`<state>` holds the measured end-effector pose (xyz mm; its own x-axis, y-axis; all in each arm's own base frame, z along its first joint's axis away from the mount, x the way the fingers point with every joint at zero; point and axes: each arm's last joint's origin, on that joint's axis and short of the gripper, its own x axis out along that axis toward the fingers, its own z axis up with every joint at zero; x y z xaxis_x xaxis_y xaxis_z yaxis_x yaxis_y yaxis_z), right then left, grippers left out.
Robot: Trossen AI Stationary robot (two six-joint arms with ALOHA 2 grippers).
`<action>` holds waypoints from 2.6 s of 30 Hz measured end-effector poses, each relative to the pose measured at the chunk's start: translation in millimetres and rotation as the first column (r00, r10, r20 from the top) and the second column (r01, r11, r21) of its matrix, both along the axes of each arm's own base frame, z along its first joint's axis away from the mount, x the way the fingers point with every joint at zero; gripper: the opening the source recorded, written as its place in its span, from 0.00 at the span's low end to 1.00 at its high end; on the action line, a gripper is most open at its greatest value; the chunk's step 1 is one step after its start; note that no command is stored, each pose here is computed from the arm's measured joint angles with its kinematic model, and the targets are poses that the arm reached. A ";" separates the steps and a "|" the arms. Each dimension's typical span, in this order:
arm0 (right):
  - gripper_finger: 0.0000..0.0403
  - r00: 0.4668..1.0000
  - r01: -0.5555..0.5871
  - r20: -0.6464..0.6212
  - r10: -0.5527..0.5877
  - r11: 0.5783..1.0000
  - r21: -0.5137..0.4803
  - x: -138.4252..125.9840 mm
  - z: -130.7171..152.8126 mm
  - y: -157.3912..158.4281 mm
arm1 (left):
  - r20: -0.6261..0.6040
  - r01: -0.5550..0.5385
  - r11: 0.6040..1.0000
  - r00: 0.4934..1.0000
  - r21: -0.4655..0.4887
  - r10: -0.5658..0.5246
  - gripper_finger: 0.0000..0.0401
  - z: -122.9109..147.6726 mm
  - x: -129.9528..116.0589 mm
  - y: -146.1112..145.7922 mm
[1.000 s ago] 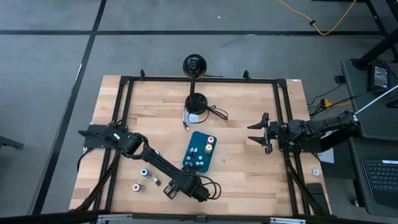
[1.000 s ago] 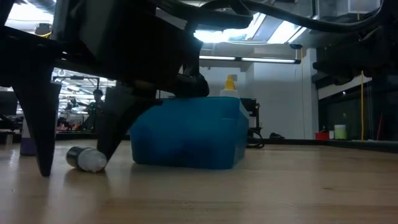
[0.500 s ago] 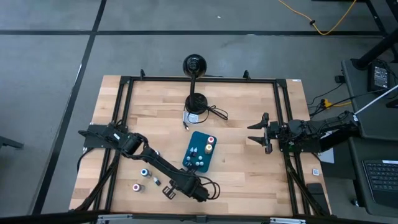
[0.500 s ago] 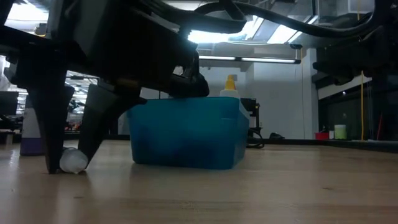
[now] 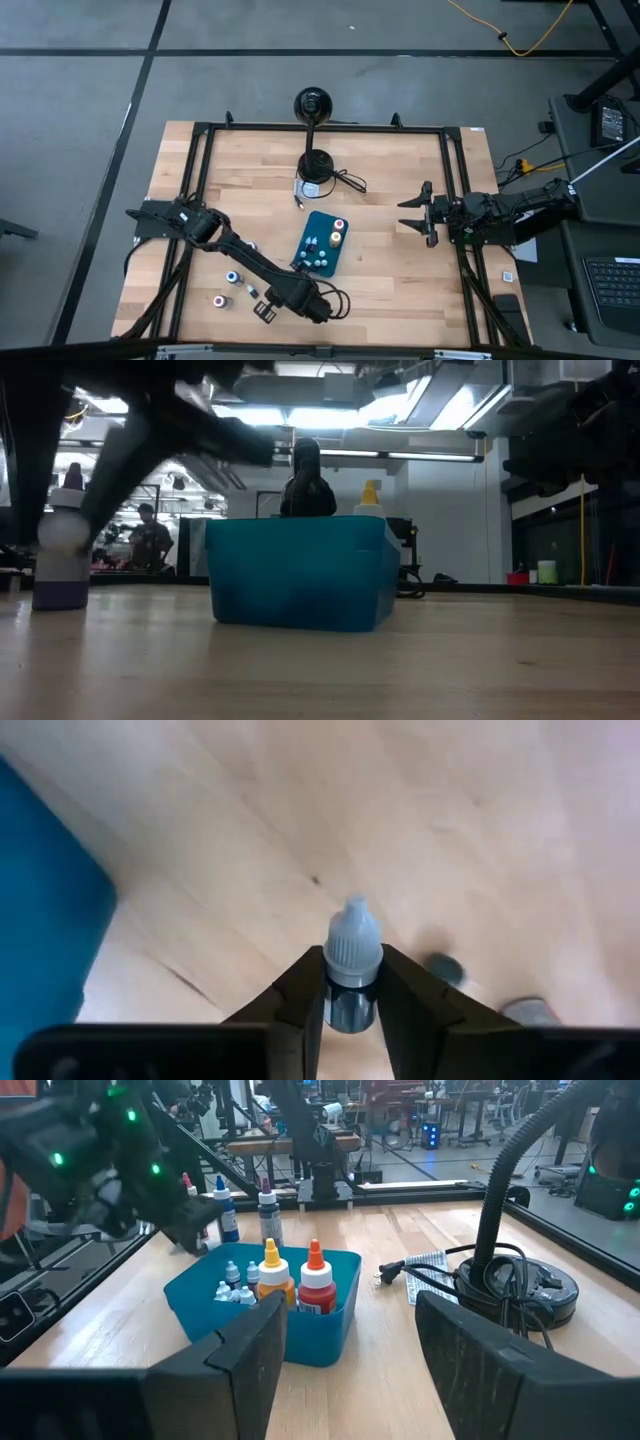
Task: Pick & Place food coloring
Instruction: Put the right green small food coloring bottle into the bin
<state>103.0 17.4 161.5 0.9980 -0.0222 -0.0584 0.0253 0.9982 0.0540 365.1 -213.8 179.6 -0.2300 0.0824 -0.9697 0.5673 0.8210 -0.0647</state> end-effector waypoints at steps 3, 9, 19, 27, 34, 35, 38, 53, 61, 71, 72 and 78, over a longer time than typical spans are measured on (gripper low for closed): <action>0.55 1.000 0.000 -0.001 0.000 1.000 0.000 0.0 -0.1 0.0 | 0.042 -0.026 0.999 0.999 -0.027 0.027 0.20 20.7 -3.8 2.5; 0.55 1.000 0.000 0.000 0.000 1.000 0.000 0.0 0.0 0.0 | 0.218 -0.090 0.988 0.969 -0.126 0.116 0.18 72.1 -5.6 17.0; 0.55 1.000 0.000 -0.001 0.000 1.000 0.000 0.0 -0.1 0.0 | 0.536 -0.184 0.926 0.770 -0.330 0.344 0.19 144.5 7.9 63.3; 0.55 1.000 0.000 0.000 0.000 1.000 0.000 0.0 0.0 0.0 | 0.632 -0.197 0.892 0.645 -0.406 0.430 0.19 151.0 29.8 86.6; 0.55 1.000 0.000 -0.001 0.000 1.000 0.000 0.0 -0.1 0.0 | 0.637 -0.202 0.879 0.621 -0.432 0.456 0.18 113.6 37.0 90.4; 0.55 1.000 0.000 0.000 0.000 1.000 0.000 0.0 -0.1 0.0 | 0.634 -0.204 0.880 0.626 -0.429 0.454 0.18 107.3 36.9 90.4; 0.55 1.000 0.000 0.000 0.000 1.000 0.000 0.0 -0.1 0.0 | 0.632 -0.208 0.879 0.626 -0.429 0.457 0.18 90.3 38.2 91.4; 0.55 1.000 0.000 -0.001 0.000 1.000 0.000 0.0 -0.1 0.0 | 0.688 -0.164 0.813 0.454 -0.559 0.566 0.17 46.8 16.3 99.8; 0.55 1.000 0.000 0.000 0.000 1.000 0.000 0.0 -0.1 0.0 | 0.720 -0.115 0.792 0.354 -0.600 0.597 0.17 28.8 1.6 108.8; 0.55 1.000 0.000 0.000 0.000 1.000 0.000 0.0 0.0 0.0 | 0.729 -0.114 0.786 0.312 -0.608 0.609 0.16 1.2 -8.7 123.1; 0.55 1.000 0.000 0.000 0.000 1.000 0.000 0.0 -0.1 0.0 | 0.730 -0.116 0.786 0.311 -0.607 0.609 0.16 0.3 -9.0 124.3; 0.55 1.000 0.000 0.000 0.000 1.000 0.000 0.0 0.0 0.0 | 0.746 -0.104 0.797 0.299 -0.595 0.595 0.16 -3.1 -6.2 128.4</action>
<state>103.0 17.4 161.4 0.9980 -0.0222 -0.0588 0.0254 0.9982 0.0542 359.0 -85.5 176.5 0.8424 -0.1685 -0.5119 0.1456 0.9857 -0.0849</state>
